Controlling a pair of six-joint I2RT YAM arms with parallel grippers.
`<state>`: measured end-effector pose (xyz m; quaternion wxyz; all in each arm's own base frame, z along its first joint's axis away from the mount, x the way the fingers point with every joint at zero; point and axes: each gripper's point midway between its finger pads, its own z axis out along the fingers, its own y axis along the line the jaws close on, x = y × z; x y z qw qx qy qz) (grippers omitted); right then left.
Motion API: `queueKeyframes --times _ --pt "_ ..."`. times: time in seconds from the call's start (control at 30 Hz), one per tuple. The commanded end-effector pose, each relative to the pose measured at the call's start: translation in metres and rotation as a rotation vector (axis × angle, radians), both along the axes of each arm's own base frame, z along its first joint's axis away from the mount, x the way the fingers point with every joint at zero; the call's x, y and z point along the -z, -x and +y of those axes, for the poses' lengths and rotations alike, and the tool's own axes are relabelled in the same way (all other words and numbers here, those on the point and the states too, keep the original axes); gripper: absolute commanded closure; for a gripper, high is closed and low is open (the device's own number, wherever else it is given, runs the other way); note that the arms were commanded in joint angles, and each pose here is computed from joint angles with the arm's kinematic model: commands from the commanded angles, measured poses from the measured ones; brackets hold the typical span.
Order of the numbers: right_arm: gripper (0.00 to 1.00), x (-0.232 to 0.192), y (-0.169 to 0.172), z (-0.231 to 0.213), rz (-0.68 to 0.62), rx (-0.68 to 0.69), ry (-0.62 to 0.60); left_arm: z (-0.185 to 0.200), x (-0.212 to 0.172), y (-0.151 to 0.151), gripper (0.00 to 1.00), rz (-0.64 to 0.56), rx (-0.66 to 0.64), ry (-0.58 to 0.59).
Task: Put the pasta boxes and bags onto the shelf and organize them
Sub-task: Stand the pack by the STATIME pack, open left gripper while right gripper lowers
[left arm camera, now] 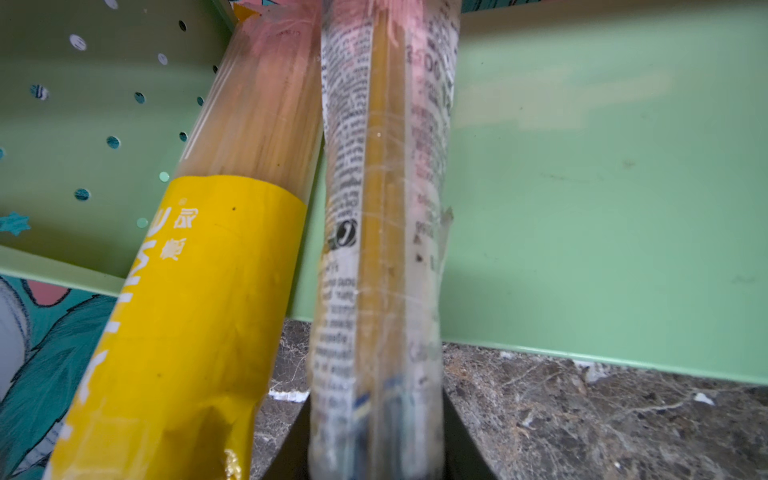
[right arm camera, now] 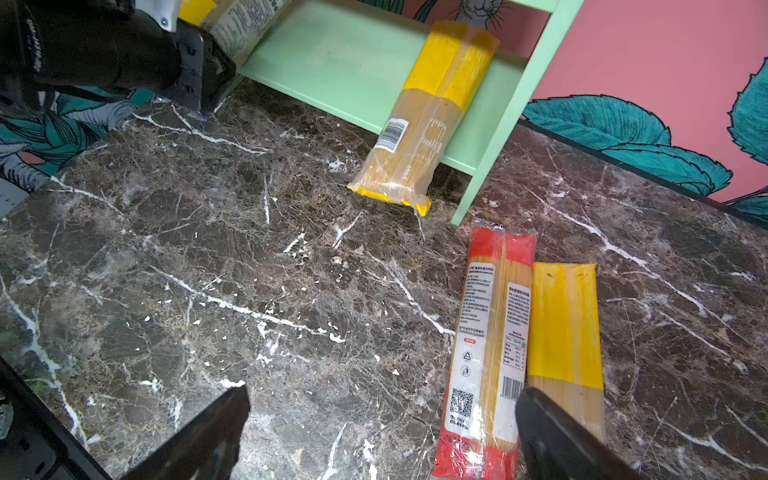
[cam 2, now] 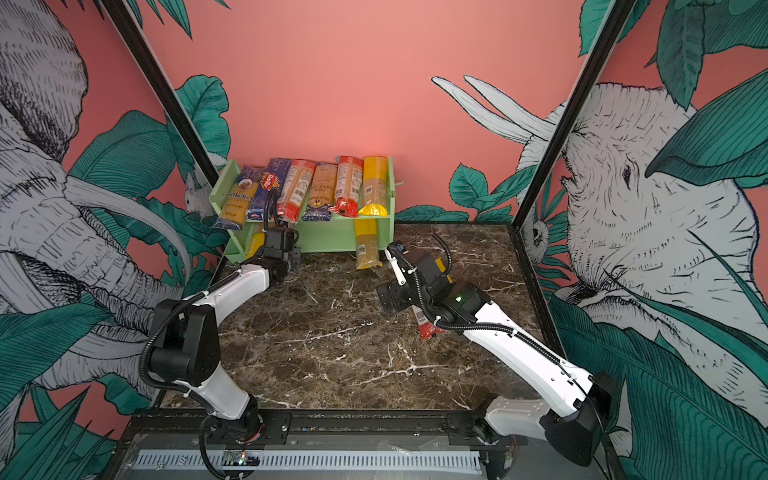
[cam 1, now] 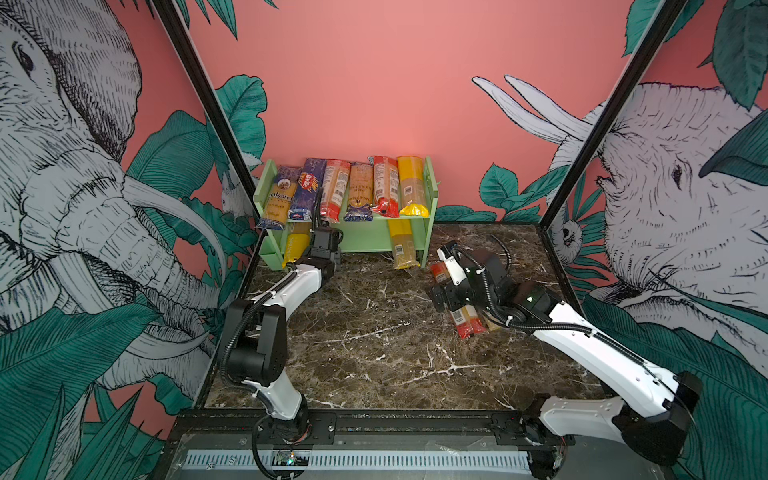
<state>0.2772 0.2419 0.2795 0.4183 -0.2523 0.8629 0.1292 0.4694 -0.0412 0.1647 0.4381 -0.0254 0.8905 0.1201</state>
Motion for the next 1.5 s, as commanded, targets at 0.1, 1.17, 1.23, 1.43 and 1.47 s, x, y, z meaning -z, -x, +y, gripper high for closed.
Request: queueKeyframes --times 0.1,1.17,1.23,1.43,1.47 --pt "0.01 -0.003 -0.003 -0.004 0.003 0.024 0.016 0.011 -0.064 -0.038 1.00 -0.238 -0.041 0.040" --pt "0.01 0.002 0.010 -0.010 0.029 0.025 -0.037 -0.006 -0.069 0.021 0.25 -0.212 0.007 0.153" --pt "0.01 0.006 0.012 -0.013 0.031 0.030 -0.037 -0.006 -0.067 0.029 0.24 -0.209 0.006 0.162" --pt "0.01 0.043 0.012 -0.022 0.073 0.066 0.036 -0.020 -0.064 0.056 0.23 -0.198 0.027 0.176" --pt "0.01 0.049 0.013 -0.023 0.079 0.071 0.038 -0.023 -0.063 0.061 0.23 -0.196 0.036 0.179"
